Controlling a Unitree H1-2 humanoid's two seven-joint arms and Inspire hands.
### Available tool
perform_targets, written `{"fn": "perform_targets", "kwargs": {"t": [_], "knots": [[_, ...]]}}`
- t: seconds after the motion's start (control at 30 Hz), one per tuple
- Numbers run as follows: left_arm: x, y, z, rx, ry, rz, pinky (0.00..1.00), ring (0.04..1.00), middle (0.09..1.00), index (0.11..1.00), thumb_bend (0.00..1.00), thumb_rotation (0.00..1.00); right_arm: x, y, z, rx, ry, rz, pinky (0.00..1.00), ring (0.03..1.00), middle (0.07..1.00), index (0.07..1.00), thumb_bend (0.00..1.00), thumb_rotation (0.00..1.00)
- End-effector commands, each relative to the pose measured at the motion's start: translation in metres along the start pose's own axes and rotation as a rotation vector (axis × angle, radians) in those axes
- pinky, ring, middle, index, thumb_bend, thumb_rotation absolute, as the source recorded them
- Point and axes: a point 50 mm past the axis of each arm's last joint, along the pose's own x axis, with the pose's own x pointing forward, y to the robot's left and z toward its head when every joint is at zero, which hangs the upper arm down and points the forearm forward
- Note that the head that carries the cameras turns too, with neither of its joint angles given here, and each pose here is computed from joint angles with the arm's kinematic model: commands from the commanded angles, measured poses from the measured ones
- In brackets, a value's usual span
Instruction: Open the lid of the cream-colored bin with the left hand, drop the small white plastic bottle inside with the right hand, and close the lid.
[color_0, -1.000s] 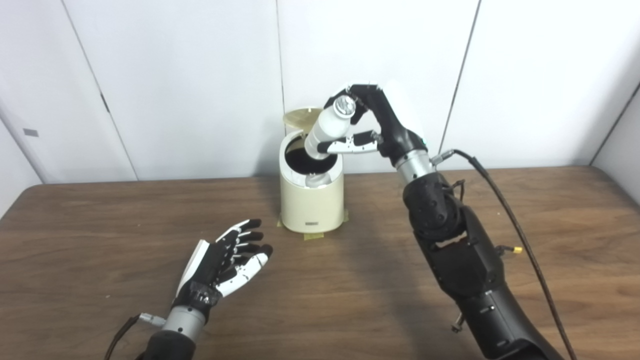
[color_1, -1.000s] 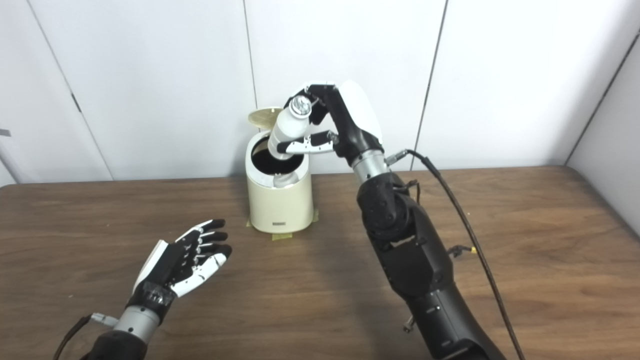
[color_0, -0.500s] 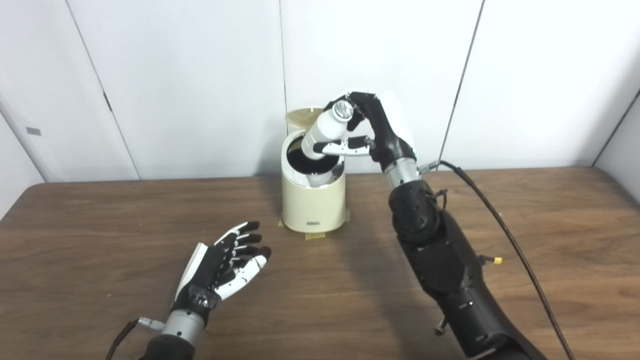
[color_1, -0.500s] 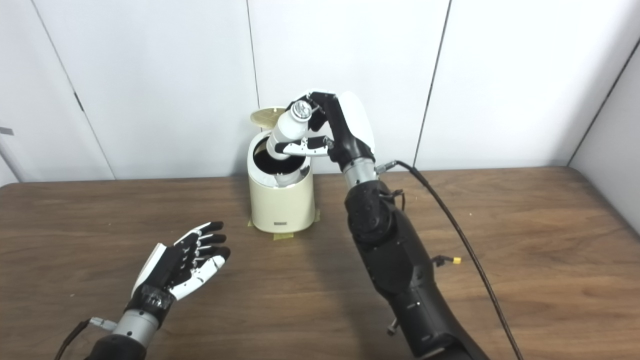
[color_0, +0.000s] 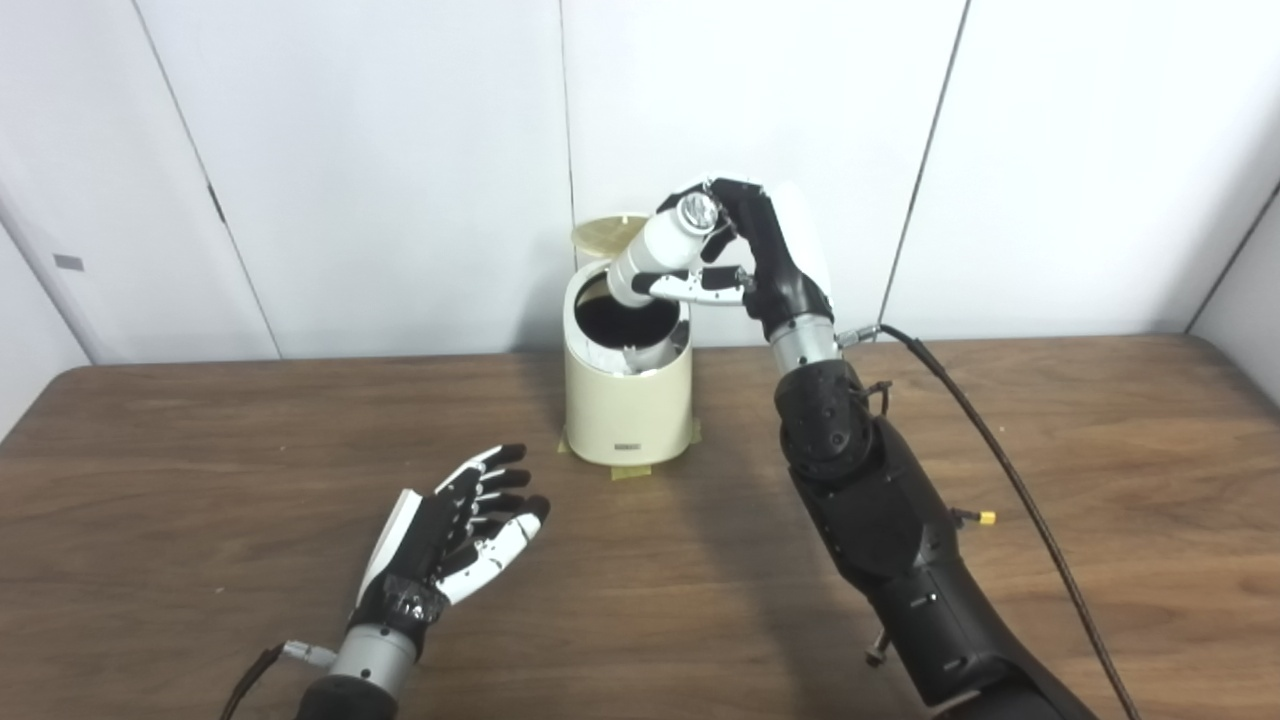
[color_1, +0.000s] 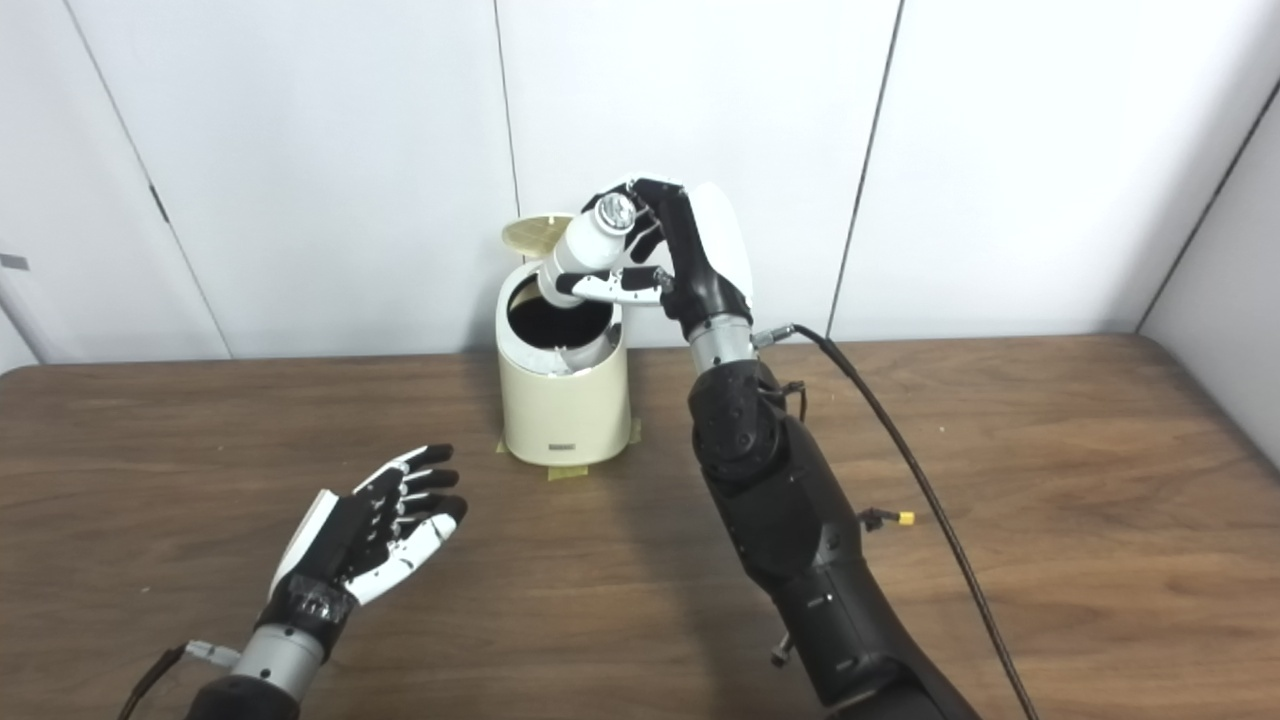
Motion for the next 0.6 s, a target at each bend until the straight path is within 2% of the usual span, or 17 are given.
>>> {"fn": "perform_targets", "kwargs": {"t": [0.0,0.2,0.3,0.4,0.43,0.47,0.5,0.57], "knots": [[0.0026,0.0029,0.0168,0.014,-0.074,0.032,0.73,0.782,0.825,0.894,0.54,0.48,0.0164,-0.0116,0.0213,0.009,-0.103,-0.034,0.36,0.448,0.501,0.481,0.50,0.00],[0.0022,0.0043,0.0160,0.005,-0.075,0.044,0.70,0.773,0.822,0.893,0.55,0.47,0.0140,-0.0105,0.0181,-0.005,-0.081,0.000,0.35,0.447,0.499,0.502,0.50,0.00],[0.0026,0.0047,0.0163,0.004,-0.076,0.046,0.70,0.776,0.822,0.891,0.55,0.47,0.0145,-0.0105,0.0177,-0.032,-0.065,0.051,0.38,0.448,0.501,0.520,0.50,0.00],[0.0034,0.0041,0.0165,0.004,-0.077,0.045,0.72,0.779,0.823,0.891,0.55,0.48,0.0151,-0.0110,0.0171,-0.088,-0.047,0.133,0.47,0.546,0.509,0.489,0.53,0.00],[0.0036,0.0038,0.0167,0.007,-0.078,0.046,0.71,0.776,0.822,0.889,0.55,0.48,0.0151,-0.0112,0.0172,-0.106,-0.043,0.151,0.52,0.608,0.623,0.493,0.52,0.08],[0.0038,0.0034,0.0168,0.008,-0.080,0.046,0.71,0.776,0.822,0.888,0.55,0.48,0.0149,-0.0114,0.0171,-0.117,-0.039,0.165,0.54,0.632,0.663,0.530,0.59,0.11],[0.0040,0.0031,0.0169,0.008,-0.080,0.045,0.71,0.775,0.822,0.888,0.55,0.48,0.0146,-0.0115,0.0170,-0.126,-0.033,0.178,0.56,0.649,0.686,0.602,0.71,0.13],[0.0042,0.0027,0.0173,0.008,-0.079,0.044,0.71,0.777,0.824,0.891,0.55,0.48,0.0135,-0.0114,0.0165,-0.132,-0.019,0.190,0.60,0.683,0.717,0.667,0.80,0.15]]}}
